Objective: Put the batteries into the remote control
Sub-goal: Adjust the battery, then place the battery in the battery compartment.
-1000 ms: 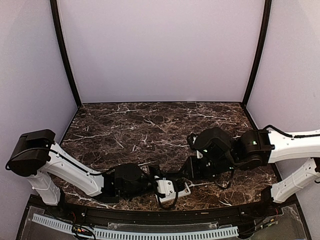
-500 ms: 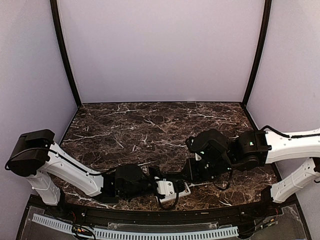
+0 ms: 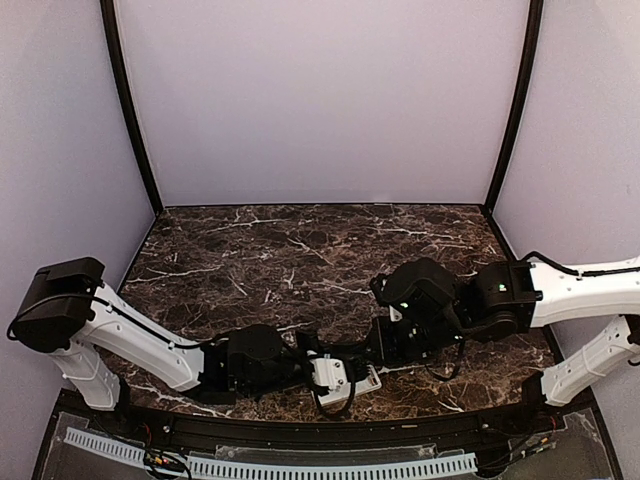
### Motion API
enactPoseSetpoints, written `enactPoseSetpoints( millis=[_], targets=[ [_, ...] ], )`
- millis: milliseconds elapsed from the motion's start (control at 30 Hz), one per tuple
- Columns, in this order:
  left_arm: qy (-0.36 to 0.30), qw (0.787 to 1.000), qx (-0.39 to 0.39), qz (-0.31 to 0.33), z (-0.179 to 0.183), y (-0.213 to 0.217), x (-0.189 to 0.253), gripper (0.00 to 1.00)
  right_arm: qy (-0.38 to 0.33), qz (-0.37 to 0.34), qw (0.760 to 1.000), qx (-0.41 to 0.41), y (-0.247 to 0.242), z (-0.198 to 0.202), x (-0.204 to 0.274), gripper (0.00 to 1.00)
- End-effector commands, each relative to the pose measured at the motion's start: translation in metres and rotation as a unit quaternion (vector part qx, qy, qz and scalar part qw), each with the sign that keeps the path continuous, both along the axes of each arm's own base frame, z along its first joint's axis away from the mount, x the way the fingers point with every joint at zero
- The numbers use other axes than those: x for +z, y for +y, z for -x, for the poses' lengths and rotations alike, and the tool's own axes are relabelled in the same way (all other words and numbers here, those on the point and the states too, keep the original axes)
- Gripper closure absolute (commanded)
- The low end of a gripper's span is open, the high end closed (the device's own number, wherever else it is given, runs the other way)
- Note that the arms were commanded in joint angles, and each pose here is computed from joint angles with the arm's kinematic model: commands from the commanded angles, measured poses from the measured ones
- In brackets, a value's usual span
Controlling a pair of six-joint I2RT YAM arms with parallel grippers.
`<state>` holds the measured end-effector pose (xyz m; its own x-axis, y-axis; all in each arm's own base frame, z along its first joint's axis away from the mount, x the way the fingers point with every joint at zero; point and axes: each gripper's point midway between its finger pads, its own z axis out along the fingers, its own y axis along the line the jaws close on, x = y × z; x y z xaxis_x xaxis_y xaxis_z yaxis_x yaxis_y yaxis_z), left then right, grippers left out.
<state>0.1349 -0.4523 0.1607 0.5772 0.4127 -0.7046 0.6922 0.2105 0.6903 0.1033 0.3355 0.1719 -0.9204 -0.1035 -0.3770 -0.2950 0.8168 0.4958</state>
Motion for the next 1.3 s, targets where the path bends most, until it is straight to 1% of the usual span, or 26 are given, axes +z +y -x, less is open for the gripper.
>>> enactPoseSetpoints(
  millis=[0, 33, 67, 100, 133, 167, 200, 233, 267, 300, 333, 367, 400, 433, 467, 500, 533, 567, 600, 700, 833, 933, 1100, 1267],
  targets=[
    [0.011, 0.999, 0.002, 0.030, -0.002, 0.006, 0.018, 1.00, -0.004, 0.010, 1.000, 0.004, -0.006, 0.002, -0.005, 1.00],
    [0.015, 1.000, 0.001, 0.023, -0.001, 0.007, 0.014, 0.98, -0.003, 0.013, 1.000, 0.004, -0.007, 0.002, -0.007, 1.00],
    [0.022, 1.000, -0.001, 0.022, 0.000, 0.007, 0.012, 0.84, -0.002, 0.017, 1.000, 0.003, -0.009, 0.002, -0.009, 1.00],
    [0.029, 1.000, -0.002, 0.011, 0.001, 0.008, 0.006, 0.66, 0.000, 0.021, 1.000, 0.001, -0.010, 0.002, -0.013, 1.00],
    [0.040, 0.999, -0.004, 0.010, 0.002, 0.008, 0.004, 0.59, 0.001, 0.025, 1.000, -0.002, -0.012, 0.002, -0.017, 1.00],
    [0.049, 0.999, -0.004, 0.000, 0.003, 0.010, -0.001, 0.46, 0.002, 0.029, 1.000, -0.004, -0.013, 0.002, -0.020, 1.00],
    [0.064, 0.998, -0.006, -0.002, 0.005, 0.011, -0.005, 0.42, 0.003, 0.033, 0.999, -0.007, -0.015, 0.001, -0.023, 1.00],
    [0.074, 0.997, -0.007, -0.014, 0.006, 0.014, -0.010, 0.34, 0.004, 0.038, 0.999, -0.010, -0.016, 0.000, -0.027, 1.00],
    [0.097, 0.995, -0.006, -0.029, 0.009, 0.017, -0.020, 0.31, 0.006, 0.043, 0.999, -0.014, -0.017, -0.001, -0.030, 1.00],
    [0.108, 0.994, -0.006, -0.031, 0.010, 0.020, -0.019, 0.25, 0.006, 0.050, 0.999, -0.016, -0.019, -0.002, -0.034, 1.00],
    [0.141, 0.989, -0.005, -0.053, 0.014, 0.025, -0.032, 0.22, 0.006, 0.055, 0.998, -0.017, -0.020, -0.004, -0.037, 1.00],
    [0.157, 0.986, -0.007, -0.057, 0.016, 0.026, -0.030, 0.19, 0.007, 0.064, 0.998, -0.020, -0.021, -0.005, -0.041, 1.00],
    [0.198, 0.976, -0.006, -0.088, 0.022, 0.033, -0.046, 0.18, 0.007, 0.072, 0.997, -0.020, -0.022, -0.007, -0.045, 1.00],
    [0.219, 0.972, -0.007, -0.090, 0.025, 0.034, -0.043, 0.15, 0.008, 0.079, 0.997, -0.020, -0.023, -0.008, -0.050, 1.00],
    [0.260, 0.959, -0.003, -0.116, 0.032, 0.042, -0.057, 0.13, 0.010, 0.087, 0.996, -0.021, -0.023, -0.008, -0.055, 1.00],
    [0.279, 0.952, -0.001, -0.123, 0.035, 0.044, -0.060, 0.11, 0.011, 0.095, 0.995, -0.022, -0.024, -0.009, -0.060, 1.00],
    [0.311, 0.939, 0.009, -0.145, 0.039, 0.053, -0.072, 0.10, 0.012, 0.103, 0.994, -0.022, -0.024, -0.009, -0.065, 1.00],
    [0.323, 0.933, 0.017, -0.155, 0.041, 0.056, -0.080, 0.09, 0.013, 0.112, 0.993, -0.025, -0.025, -0.010, -0.071, 1.00],
    [0.349, 0.921, 0.022, -0.170, 0.046, 0.062, -0.089, 0.09, 0.012, 0.116, 0.993, -0.028, -0.026, -0.011, -0.074, 1.00],
    [0.378, 0.904, 0.051, -0.193, 0.047, 0.074, -0.112, 0.08, 0.014, 0.128, 0.991, -0.032, -0.027, -0.014, -0.085, 1.00],
    [0.380, 0.900, 0.088, -0.193, 0.036, 0.078, -0.126, 0.07, 0.019, 0.140, 0.989, -0.035, -0.027, -0.016, -0.097, 1.00],
    [0.385, 0.898, 0.096, -0.188, 0.030, 0.076, -0.132, 0.07, 0.028, 0.143, 0.989, -0.032, -0.026, -0.015, -0.108, 1.00],
    [0.402, 0.889, 0.111, -0.192, 0.023, 0.079, -0.146, 0.07, 0.039, 0.159, 0.986, -0.028, -0.027, -0.012, -0.120, 1.00],
    [0.407, 0.884, 0.119, -0.198, 0.021, 0.078, -0.157, 0.12, 0.046, 0.172, 0.984, -0.029, -0.028, -0.012, -0.132, 1.00]
  ],
)
